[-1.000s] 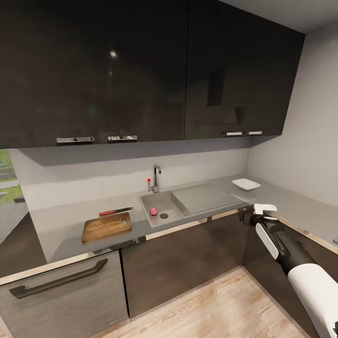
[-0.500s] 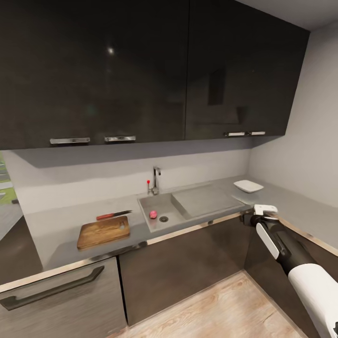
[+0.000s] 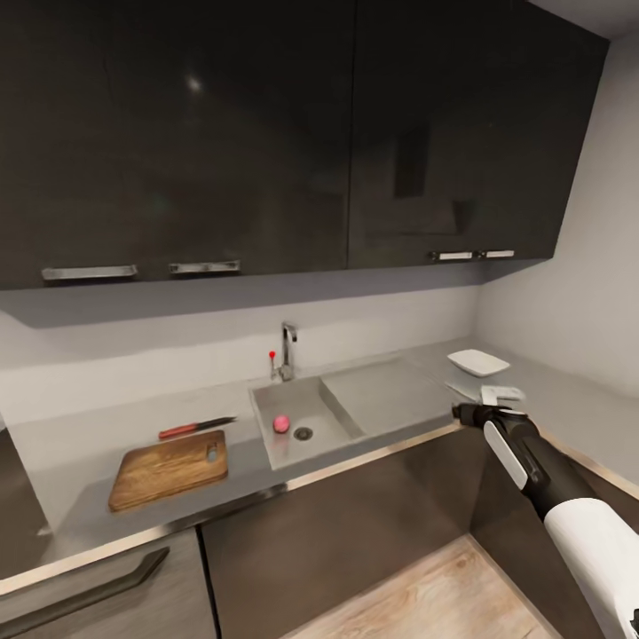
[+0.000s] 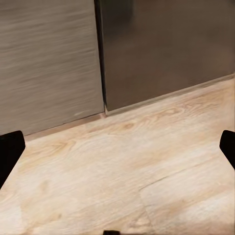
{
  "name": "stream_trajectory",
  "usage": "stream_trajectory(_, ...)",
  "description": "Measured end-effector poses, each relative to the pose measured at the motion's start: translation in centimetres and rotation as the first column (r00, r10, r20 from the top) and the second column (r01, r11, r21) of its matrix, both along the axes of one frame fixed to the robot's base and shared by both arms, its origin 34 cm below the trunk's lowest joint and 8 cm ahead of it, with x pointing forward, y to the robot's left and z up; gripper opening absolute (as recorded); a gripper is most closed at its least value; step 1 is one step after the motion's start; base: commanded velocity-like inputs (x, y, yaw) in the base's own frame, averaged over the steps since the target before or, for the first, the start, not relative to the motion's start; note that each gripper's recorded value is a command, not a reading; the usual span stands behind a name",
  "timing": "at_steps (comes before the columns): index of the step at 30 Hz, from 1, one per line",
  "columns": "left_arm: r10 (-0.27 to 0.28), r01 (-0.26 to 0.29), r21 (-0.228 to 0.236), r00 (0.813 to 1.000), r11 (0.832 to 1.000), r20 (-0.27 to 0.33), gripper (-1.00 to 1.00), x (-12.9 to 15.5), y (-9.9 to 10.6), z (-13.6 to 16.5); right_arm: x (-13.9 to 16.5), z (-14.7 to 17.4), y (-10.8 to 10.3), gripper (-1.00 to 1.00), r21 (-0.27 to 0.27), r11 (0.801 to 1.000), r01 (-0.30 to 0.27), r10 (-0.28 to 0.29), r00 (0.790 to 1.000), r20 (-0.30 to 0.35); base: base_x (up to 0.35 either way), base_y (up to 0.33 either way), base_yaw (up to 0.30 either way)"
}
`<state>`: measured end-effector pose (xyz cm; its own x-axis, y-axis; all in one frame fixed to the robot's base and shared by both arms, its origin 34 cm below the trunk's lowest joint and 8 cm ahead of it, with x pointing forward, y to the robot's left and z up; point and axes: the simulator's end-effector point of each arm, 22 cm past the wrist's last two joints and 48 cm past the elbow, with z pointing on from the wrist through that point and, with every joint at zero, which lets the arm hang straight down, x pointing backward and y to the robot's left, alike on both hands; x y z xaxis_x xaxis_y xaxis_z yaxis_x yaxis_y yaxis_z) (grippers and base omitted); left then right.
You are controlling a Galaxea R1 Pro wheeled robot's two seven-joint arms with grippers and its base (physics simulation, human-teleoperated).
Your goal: In the kitchen, take the Vidalia onion out of the sink, dice it on the chopping board with the paring knife, put the diced onion into the bowl on the countertop, then place both the paring knife and the chopping board into the sink.
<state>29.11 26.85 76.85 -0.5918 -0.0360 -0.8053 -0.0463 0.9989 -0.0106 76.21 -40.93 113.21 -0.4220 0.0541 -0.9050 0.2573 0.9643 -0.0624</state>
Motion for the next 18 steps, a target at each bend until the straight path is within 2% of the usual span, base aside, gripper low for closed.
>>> stream_trajectory(18,0.002,-0.002,-0.001,1.0,1.0,-0.008,1.0,-0.26,-0.02,-0.24,0.04,-0.06,0.19,1.0,-0.002,1.0,-0.004,0.004,1.0,-0.001,0.345,-0.11,0.0)
